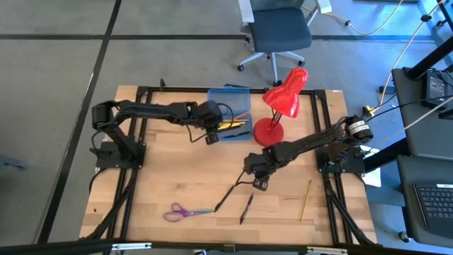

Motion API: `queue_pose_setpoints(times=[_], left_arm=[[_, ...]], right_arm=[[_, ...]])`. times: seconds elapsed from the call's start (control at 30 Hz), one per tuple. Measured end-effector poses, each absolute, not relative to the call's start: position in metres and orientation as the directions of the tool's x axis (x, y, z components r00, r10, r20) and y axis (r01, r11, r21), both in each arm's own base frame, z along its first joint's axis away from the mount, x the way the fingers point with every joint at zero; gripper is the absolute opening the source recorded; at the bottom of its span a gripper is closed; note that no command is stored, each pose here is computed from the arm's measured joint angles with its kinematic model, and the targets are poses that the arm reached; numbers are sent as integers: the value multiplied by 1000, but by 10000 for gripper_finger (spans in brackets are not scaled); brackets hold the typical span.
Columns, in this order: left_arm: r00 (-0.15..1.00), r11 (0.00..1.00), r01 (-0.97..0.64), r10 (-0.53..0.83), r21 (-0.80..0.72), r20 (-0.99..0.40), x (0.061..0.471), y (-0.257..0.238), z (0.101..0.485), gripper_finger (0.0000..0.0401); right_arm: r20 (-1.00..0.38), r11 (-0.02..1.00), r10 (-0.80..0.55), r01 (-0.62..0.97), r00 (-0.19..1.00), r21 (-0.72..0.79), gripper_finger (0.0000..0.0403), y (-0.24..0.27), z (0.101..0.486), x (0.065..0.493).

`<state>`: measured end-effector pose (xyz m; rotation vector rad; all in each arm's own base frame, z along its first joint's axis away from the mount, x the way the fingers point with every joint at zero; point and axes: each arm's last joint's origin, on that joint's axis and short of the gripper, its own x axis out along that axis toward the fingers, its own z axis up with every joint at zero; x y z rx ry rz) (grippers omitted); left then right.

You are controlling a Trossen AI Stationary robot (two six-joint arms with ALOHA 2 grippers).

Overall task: Pick & place school supplies into a supply box
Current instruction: Put the orange pencil into the blue supply box

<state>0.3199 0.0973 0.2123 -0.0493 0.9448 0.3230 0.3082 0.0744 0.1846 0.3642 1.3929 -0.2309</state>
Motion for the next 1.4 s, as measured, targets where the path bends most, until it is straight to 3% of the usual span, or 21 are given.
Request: queue_pose_setpoints(times=[0.43,0.73,1.03,1.4], left_arm=[[467,966,-237,204,100,-860,327,119,173,24],[442,969,-225,198,106,-875,327,122,165,24],[432,969,-224,194,103,-881,327,122,162,24],[404,971,-219,177,93,-897,324,121,160,24]], right_arm=[[-999,776,29,629,37,46,142,112,183,283],[-995,605,-16,791,-97,-86,142,152,183,249],[-991,420,3,900,-136,-122,142,193,184,217],[-977,144,-105,970,-183,-197,142,223,183,170]])
